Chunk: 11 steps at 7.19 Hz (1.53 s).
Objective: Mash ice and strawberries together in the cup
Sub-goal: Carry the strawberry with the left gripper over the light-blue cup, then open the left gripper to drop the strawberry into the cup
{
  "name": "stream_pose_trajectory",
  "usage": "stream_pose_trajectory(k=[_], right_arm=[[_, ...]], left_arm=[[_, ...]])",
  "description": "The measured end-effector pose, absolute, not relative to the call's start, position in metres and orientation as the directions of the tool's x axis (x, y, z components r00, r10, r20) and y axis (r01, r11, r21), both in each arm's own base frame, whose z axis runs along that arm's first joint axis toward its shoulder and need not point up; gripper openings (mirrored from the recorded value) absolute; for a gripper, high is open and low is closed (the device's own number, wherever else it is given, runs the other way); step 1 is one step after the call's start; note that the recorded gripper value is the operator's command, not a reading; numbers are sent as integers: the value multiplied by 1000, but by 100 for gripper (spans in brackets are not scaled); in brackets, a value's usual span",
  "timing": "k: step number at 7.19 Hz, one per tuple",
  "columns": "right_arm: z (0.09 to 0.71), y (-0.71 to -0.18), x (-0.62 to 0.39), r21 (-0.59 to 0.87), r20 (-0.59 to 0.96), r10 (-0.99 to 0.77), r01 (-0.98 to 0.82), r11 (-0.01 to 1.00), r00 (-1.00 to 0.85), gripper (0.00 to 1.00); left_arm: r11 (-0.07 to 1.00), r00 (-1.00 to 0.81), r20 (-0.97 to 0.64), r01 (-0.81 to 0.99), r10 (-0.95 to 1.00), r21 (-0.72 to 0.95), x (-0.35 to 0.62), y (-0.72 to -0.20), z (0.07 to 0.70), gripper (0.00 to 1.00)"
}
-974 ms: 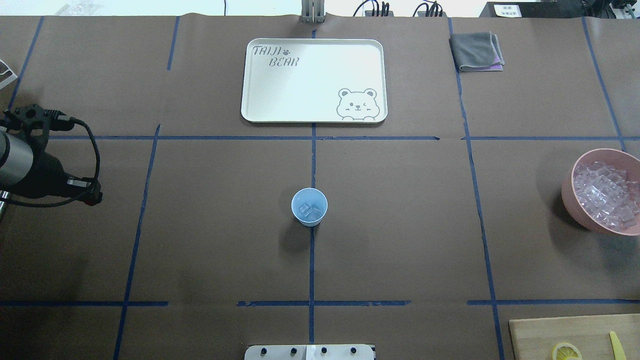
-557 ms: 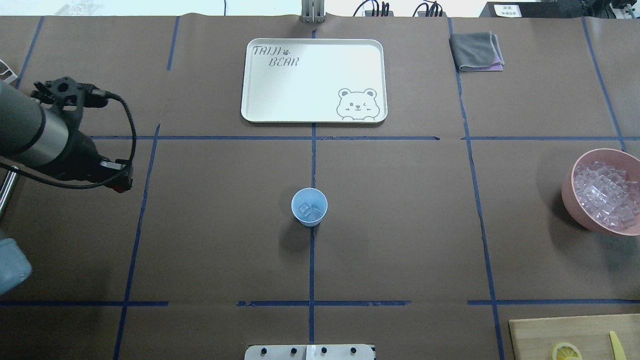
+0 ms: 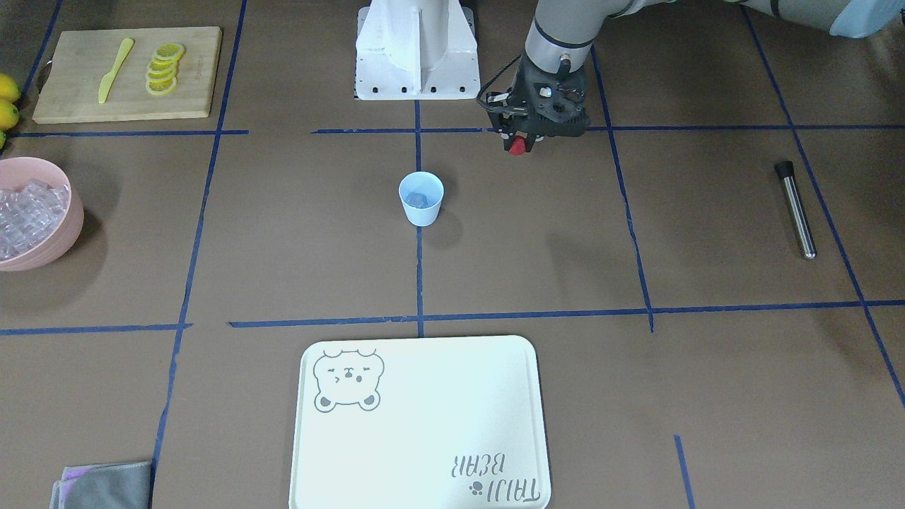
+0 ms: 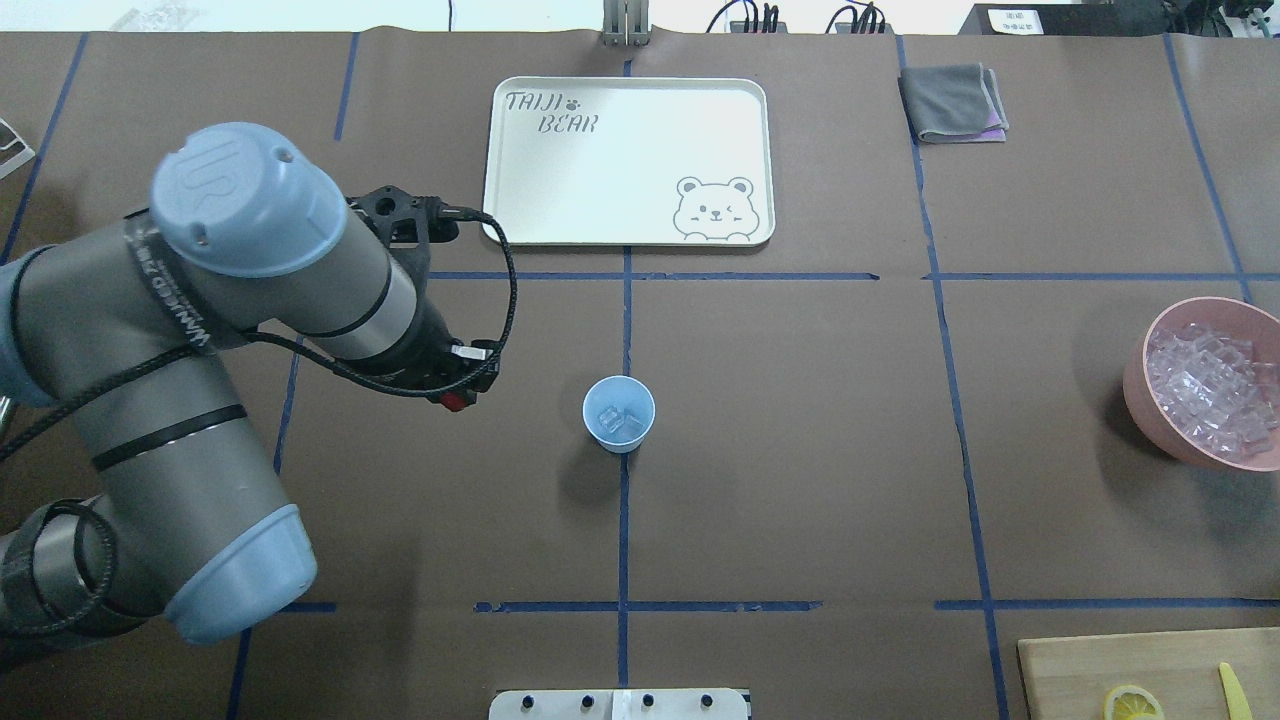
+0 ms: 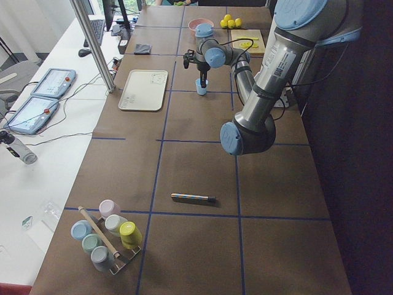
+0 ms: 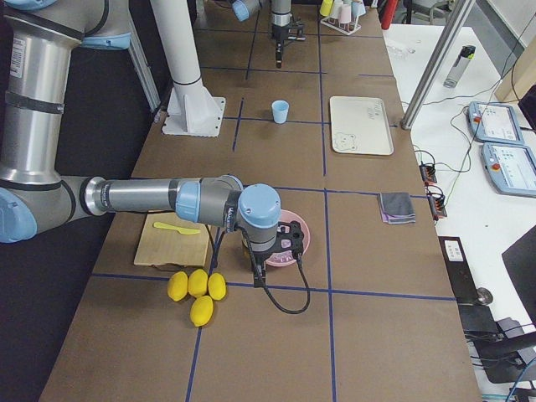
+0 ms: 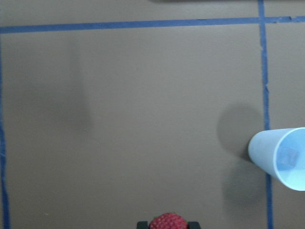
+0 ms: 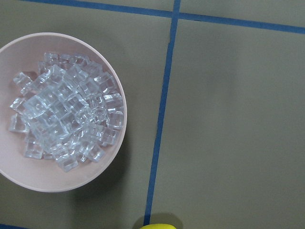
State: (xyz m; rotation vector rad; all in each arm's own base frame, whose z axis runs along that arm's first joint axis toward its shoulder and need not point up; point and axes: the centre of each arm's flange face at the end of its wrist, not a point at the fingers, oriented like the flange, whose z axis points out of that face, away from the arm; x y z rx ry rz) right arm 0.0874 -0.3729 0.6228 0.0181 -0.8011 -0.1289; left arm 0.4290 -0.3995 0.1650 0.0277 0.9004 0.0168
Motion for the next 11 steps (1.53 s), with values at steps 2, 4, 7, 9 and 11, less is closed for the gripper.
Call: stream_pose_trajectory(k=[2, 4, 7, 9, 11], right_arm=[[623, -372, 87, 64, 716, -121, 108, 992, 687, 99], [623, -372, 87, 64, 717, -121, 108, 992, 687, 99], [624, -372, 87, 62, 716, -118, 107, 992, 688, 99], [624, -372, 87, 60, 716, -117, 107, 992, 688, 99], [623, -373, 87, 60, 716, -116, 105, 993, 688, 99]], left_arm=[[999, 627, -778, 38, -24, -1, 478, -417, 129, 4], [998, 639, -768, 56, -48, -16, 517, -424, 109, 5], [999, 641, -767, 53, -38, -6, 551, -415, 105, 69], [999, 642, -766, 50, -34, -3, 555, -413, 106, 100], [999, 642, -766, 48, -31, 0, 554, -412, 108, 100]])
